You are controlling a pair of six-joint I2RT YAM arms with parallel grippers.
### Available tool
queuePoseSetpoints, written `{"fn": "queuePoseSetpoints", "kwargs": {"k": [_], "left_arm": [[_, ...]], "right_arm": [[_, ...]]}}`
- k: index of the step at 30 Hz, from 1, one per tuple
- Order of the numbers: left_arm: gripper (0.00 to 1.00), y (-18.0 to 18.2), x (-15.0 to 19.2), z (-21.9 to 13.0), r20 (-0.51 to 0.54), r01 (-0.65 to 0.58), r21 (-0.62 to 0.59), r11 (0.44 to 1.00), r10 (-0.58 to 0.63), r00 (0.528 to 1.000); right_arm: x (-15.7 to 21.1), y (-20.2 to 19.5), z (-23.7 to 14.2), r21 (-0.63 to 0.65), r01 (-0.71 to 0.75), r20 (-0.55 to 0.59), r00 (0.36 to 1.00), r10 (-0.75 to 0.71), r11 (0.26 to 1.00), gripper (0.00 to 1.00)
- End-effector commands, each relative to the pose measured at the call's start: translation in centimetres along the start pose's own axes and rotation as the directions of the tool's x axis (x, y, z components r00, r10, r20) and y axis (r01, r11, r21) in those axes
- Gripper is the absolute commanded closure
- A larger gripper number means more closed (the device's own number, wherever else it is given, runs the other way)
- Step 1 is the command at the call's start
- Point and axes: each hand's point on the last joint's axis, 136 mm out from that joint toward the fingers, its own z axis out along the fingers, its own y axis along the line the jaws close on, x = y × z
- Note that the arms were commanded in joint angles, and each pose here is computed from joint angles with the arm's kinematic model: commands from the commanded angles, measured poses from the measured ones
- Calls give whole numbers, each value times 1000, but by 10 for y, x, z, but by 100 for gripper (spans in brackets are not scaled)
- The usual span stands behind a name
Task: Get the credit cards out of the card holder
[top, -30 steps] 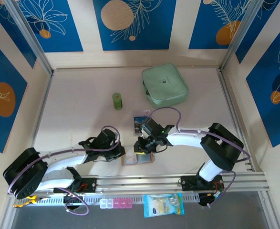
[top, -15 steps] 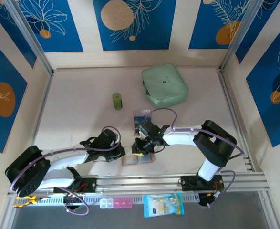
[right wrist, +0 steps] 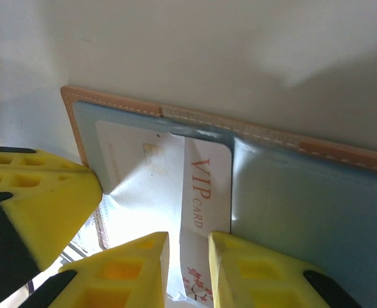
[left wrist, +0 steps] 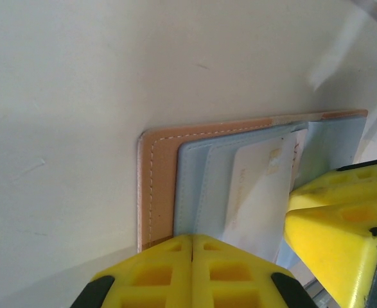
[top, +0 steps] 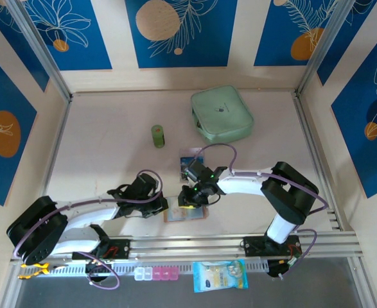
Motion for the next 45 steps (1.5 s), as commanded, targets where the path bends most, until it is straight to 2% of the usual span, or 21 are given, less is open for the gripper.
{"fn": "queuePoseSetpoints", "kwargs": {"k": [1, 9, 21, 37, 45], "left_arm": [[99, 1, -1, -4, -11, -4, -25, 1000, 3, 1000], [99, -20, -6, -16, 3, -34, 7, 999, 34, 999], [100, -23, 2, 0, -45, -21, 48, 999, 23, 999], [100, 4, 8, 7, -64, -10, -50, 999, 6, 998], [100, 10, 9, 9, -67, -5, -71, 997, 0, 998]], "right_arm": [[3, 4, -10, 9, 11, 4, 1000, -11, 1000, 75], [2, 10, -19, -5, 20, 25, 1000, -20, 1000, 74], [1, 0, -16, 19, 13, 21, 1000, -13, 1000, 74], [3, -10, -1, 31, -5, -10, 1000, 5, 1000, 74], [3, 0, -1, -42, -11, -12, 1000, 10, 999, 77]]}}
